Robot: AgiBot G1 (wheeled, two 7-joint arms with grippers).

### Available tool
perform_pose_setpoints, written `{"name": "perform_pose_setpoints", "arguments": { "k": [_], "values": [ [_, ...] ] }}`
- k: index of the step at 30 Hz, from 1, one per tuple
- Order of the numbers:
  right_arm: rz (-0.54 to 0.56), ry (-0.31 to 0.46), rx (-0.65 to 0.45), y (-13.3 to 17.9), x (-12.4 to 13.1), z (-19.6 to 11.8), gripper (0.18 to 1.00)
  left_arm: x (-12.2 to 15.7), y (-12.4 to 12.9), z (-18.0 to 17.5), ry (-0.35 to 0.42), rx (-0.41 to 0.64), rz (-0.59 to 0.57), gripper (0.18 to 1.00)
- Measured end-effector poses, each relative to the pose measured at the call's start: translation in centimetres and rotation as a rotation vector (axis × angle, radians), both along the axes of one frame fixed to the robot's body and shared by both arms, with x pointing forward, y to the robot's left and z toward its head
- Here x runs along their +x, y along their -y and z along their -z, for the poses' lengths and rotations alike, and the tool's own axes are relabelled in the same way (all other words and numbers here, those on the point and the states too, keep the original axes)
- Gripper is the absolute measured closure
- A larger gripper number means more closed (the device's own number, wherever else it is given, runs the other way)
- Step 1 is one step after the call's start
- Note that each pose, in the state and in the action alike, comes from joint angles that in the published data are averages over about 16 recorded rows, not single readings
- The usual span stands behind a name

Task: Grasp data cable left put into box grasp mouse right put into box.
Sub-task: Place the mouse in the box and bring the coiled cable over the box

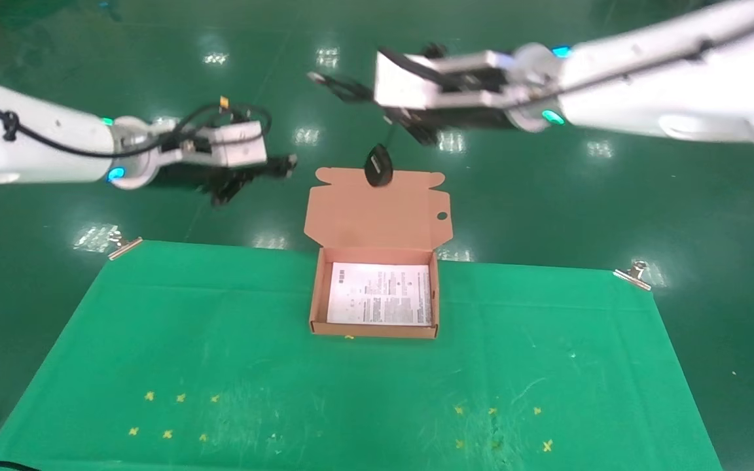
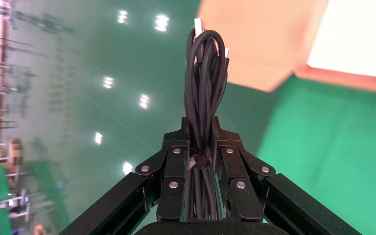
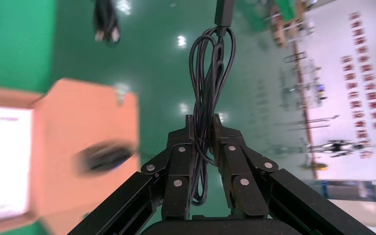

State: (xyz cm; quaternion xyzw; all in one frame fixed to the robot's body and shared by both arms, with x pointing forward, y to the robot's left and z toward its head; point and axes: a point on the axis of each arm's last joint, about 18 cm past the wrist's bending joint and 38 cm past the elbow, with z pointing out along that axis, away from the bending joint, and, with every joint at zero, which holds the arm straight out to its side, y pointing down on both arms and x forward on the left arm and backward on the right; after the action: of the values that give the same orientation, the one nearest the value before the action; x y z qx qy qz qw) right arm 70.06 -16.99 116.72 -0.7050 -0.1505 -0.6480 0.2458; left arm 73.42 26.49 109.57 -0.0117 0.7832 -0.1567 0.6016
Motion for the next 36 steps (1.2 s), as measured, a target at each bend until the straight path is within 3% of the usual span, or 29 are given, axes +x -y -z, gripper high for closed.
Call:
{"name": "perform_pose_setpoints", "arguments": {
  "k": [9, 17, 36],
  "values": [
    [-0.033, 0.062, 0.012, -1.7, -0.1, -2.8, 0.938, 0.0, 1.6, -2.4, 0.08, 0.005, 0.007, 0.928],
    [-0.039, 0.065, 0.016, -1.9, 0.1, -2.7, 0.938, 0.1, 1.0, -2.1, 0.074, 0.021, -0.015, 0.928],
    [-0.039, -0.068, -0.016, -3.4, 2.3, 4.2, 0.938, 0.0, -3.8, 1.2, -0.019, 0.065, -0.149, 0.929]
  ]
}}
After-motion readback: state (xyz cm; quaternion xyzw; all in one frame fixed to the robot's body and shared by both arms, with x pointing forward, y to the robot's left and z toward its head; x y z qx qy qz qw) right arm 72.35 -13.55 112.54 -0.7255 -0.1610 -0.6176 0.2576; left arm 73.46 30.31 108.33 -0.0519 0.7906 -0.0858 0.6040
